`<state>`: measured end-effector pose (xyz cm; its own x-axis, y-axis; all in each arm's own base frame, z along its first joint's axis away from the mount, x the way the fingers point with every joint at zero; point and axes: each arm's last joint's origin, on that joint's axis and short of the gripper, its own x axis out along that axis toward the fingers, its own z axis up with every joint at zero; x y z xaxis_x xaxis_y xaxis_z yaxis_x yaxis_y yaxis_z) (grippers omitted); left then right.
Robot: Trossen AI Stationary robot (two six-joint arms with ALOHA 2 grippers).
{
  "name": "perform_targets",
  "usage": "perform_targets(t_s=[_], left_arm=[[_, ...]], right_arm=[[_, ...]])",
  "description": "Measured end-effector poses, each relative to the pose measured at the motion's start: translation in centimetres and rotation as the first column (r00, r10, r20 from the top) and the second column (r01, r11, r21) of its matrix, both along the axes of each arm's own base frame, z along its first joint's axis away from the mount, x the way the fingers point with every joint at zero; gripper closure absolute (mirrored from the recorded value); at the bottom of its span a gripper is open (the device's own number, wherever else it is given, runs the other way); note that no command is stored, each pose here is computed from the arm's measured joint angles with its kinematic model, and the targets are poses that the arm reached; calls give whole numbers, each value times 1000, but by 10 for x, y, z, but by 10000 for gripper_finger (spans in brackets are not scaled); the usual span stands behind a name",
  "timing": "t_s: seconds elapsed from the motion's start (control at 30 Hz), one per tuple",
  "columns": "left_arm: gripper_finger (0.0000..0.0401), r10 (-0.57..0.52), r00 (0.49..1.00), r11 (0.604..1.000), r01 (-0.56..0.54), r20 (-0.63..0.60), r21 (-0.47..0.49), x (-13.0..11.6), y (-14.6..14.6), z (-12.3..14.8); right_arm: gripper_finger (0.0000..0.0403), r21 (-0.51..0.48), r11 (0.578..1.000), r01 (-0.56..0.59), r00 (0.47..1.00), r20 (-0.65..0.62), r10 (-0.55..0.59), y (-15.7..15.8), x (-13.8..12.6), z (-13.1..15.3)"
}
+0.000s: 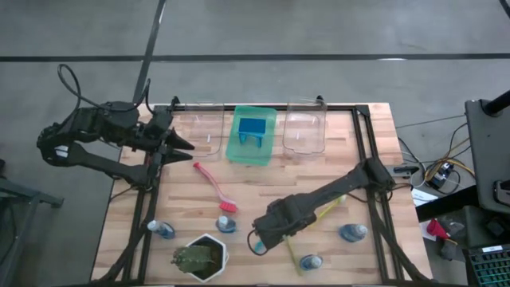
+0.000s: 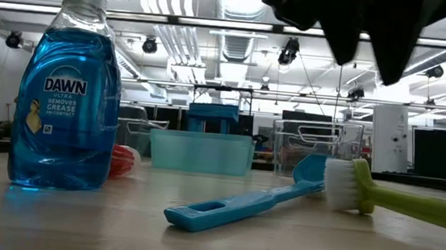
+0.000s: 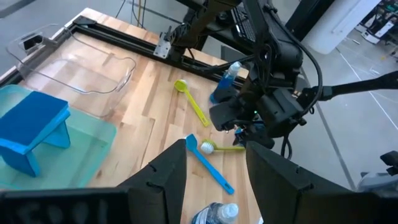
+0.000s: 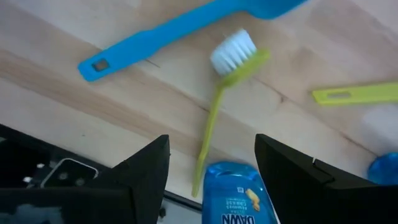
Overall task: Pick & Place Kitchen Sink Supplies
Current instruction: Put the bottom light green dish brush into the right transparent bin
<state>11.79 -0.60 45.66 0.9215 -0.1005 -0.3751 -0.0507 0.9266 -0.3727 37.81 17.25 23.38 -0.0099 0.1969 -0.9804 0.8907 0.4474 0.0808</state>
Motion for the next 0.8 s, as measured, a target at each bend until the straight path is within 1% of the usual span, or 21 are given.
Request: perform_targets(t_s=[0.37, 0.8], left_arm=[[243, -5, 1000, 1000, 5, 1, -3, -1, 0, 0], [243, -16, 1000, 1000, 16, 3, -8, -1, 0, 0]], right_arm=[[175, 15, 999, 41, 999, 15, -41, 3, 1, -22], [183, 13, 999, 45, 999, 10, -45, 4, -4, -43]])
